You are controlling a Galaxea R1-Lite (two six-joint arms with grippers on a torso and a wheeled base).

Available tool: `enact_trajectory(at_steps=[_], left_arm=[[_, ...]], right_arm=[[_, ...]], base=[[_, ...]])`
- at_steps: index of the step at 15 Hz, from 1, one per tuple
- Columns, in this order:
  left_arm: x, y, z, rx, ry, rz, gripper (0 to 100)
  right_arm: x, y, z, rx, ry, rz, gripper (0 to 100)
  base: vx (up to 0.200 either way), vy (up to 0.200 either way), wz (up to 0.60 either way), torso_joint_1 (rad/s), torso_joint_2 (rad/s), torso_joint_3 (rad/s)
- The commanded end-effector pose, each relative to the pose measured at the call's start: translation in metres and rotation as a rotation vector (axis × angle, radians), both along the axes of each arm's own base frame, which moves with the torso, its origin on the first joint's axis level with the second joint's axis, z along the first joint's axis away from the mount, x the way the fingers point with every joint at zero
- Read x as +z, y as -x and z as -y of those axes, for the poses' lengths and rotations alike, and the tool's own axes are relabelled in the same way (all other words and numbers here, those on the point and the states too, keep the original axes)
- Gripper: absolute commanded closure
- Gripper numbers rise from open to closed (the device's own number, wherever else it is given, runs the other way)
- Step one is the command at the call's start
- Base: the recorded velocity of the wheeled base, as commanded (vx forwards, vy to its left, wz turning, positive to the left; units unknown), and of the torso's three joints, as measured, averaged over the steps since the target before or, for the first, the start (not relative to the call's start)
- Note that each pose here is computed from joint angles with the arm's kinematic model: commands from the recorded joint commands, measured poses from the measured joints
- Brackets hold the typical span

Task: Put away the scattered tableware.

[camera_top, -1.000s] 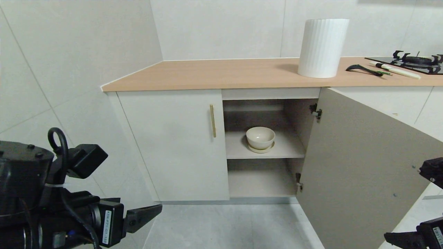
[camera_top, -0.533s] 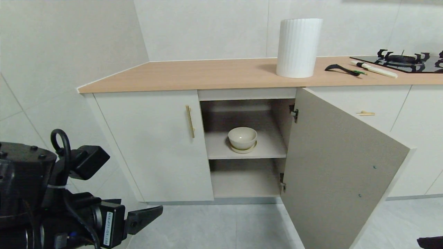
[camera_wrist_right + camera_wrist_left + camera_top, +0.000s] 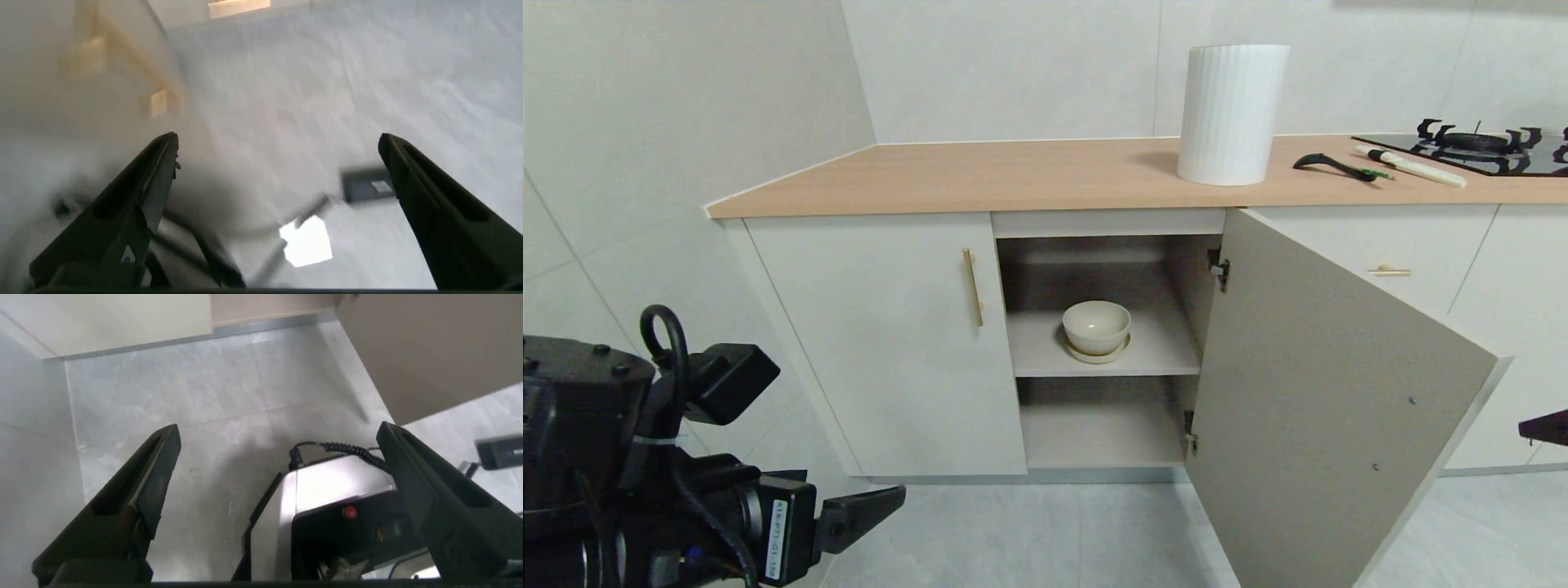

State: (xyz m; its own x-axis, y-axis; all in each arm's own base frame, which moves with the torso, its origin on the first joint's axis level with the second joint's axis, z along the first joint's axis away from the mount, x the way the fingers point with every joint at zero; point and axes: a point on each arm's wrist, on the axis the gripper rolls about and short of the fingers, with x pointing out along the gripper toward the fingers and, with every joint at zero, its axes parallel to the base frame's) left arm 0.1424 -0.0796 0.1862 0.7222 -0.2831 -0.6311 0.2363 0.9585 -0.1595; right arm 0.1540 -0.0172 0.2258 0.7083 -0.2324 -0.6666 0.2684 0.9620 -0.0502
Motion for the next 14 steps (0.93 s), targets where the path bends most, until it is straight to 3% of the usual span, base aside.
enact_trajectory(at_steps=[1,3,11,14], left_arm=[[0.000,0.000,0.000,0.000,-0.001,-0.001,0],[0.000,0.000,0.000,0.000,-0.001,-0.001,0],[0.000,0.000,0.000,0.000,0.000,0.000,0],[0.000,0.000,0.000,0.000,0.000,0.000,0]], right_arm=[[-0.011,-0.020,0.015,-0.050,-0.036,-0.015,0],[-0.013,-0.026,0.022,-0.041,-0.074,0.026,0],[-0.034,-0.042,0.013,0.017,-0.173,0.004,0],[-0.045,-0.051,0.014,0.018,-0.173,0.030,0]], base=[[0.000,0.000,0.00,0.000,0.00,0.000],[0.000,0.000,0.00,0.000,0.00,0.000],[0.000,0.000,0.00,0.000,0.00,0.000],[0.000,0.000,0.00,0.000,0.00,0.000]])
